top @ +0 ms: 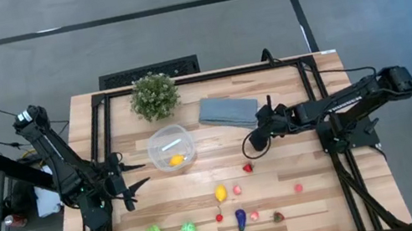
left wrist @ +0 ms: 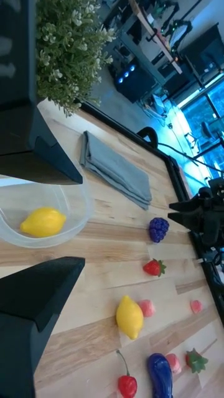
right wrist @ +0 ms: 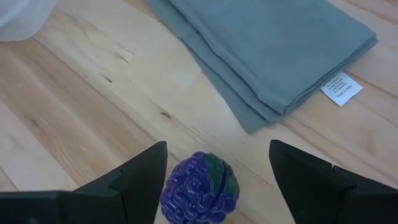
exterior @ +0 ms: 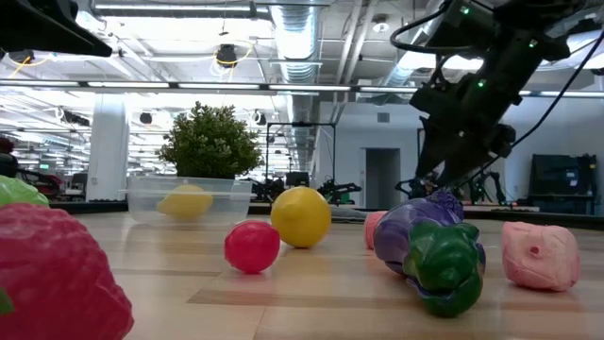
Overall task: Pick and placing Produce into tupperware
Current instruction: Put the blackberry into the transparent bin
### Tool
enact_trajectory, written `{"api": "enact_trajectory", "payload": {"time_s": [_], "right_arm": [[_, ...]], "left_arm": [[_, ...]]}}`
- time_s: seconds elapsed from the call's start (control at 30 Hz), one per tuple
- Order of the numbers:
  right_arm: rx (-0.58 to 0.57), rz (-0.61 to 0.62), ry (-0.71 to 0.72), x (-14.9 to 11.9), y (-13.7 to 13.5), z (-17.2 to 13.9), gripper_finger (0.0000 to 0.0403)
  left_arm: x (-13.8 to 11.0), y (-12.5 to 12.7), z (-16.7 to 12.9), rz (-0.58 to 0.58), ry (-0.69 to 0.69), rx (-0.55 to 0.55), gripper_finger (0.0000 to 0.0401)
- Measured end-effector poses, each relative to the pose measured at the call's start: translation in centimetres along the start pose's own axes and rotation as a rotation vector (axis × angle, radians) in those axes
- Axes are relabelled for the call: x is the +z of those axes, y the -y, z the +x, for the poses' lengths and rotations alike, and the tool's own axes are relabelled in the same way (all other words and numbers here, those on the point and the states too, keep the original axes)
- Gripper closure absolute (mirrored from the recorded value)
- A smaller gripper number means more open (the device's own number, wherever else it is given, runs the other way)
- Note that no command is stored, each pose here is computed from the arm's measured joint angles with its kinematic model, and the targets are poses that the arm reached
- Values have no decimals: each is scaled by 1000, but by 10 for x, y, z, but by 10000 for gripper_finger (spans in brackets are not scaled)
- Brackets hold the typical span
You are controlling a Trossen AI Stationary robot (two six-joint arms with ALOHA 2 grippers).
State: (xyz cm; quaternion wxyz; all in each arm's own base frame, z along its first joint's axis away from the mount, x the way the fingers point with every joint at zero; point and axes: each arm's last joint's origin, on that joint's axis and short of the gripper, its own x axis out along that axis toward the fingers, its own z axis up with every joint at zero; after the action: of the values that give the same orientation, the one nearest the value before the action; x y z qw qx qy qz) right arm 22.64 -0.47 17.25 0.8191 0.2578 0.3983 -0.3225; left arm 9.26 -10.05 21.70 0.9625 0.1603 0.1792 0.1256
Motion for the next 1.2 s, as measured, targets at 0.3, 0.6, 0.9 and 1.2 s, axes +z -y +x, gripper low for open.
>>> {"api": "enact_trajectory", "payload": {"time_s": [0.3,0.6,0.9,1.2], "right_arm": [[-28,38,-26,-3,3,0,55],[-13,45,-26,-8,-2,-2,65],[-91,-3,-102,-20,-8,26,62],[-87,-29,-100,-18,-10,32,66]], "left_arm": [[0,0,0,-4,-1,-1,209],[0,0,0,-4,-1,0,209],[0,0,0,-8,-1,-4,209],[0,0,0,-7,-1,-5,209]]}}
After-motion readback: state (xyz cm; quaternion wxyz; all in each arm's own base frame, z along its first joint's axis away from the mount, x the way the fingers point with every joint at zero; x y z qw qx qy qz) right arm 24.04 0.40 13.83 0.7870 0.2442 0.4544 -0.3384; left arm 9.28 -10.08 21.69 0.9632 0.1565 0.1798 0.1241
